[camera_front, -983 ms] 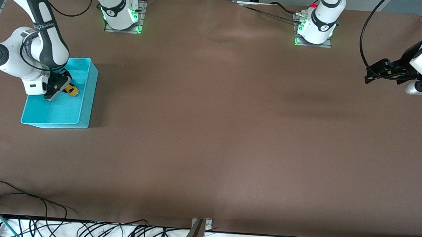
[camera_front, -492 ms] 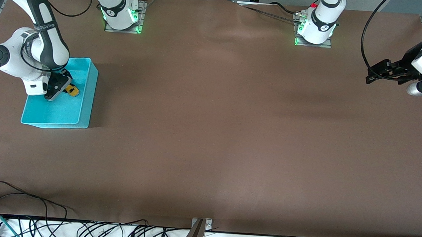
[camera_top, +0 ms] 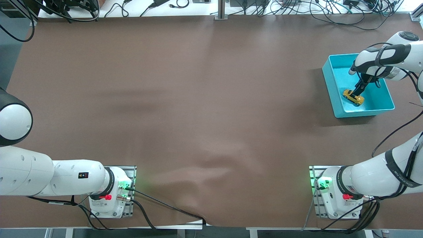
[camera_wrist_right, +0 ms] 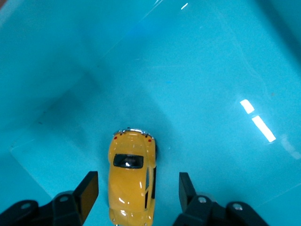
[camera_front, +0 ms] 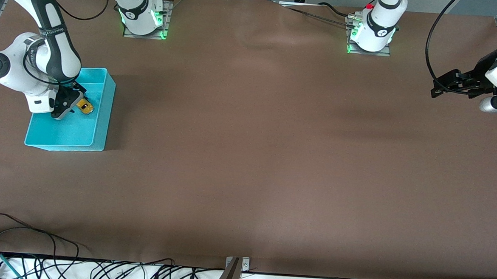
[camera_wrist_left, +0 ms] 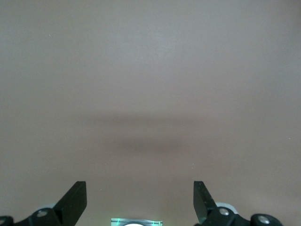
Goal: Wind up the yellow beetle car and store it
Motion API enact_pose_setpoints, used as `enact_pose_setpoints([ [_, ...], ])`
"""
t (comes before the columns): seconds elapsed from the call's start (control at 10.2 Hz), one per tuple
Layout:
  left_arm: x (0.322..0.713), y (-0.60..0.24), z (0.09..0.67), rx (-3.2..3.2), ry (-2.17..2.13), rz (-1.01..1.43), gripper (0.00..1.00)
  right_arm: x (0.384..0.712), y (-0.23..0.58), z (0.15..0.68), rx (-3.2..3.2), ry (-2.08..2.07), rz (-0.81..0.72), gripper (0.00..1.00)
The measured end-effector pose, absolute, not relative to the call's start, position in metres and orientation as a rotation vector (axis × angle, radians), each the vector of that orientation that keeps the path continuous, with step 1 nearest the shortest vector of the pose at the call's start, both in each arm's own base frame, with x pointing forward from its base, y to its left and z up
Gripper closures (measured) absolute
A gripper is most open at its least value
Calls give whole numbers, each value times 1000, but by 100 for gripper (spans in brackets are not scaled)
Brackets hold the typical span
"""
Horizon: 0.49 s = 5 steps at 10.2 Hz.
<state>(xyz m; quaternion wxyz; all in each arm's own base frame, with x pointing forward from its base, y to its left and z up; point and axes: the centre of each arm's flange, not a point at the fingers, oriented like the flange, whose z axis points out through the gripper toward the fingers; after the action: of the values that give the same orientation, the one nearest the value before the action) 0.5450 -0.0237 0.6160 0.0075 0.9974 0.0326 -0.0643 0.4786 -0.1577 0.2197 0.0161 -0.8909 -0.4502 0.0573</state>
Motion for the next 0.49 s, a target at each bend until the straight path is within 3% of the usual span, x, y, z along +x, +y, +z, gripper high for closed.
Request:
enact_pose_setpoints([
  [0.2,545,-21,614,3117,109,-211,0,504,-153,262,-2786,-1308,169,21],
  [0.39,544,-21,614,3117,110,-213,0,537,-147,327,-2850,-1078,194,7],
  [0.49,543,-21,614,3117,110,-216,0,552,-141,362,-2883,-961,211,6],
])
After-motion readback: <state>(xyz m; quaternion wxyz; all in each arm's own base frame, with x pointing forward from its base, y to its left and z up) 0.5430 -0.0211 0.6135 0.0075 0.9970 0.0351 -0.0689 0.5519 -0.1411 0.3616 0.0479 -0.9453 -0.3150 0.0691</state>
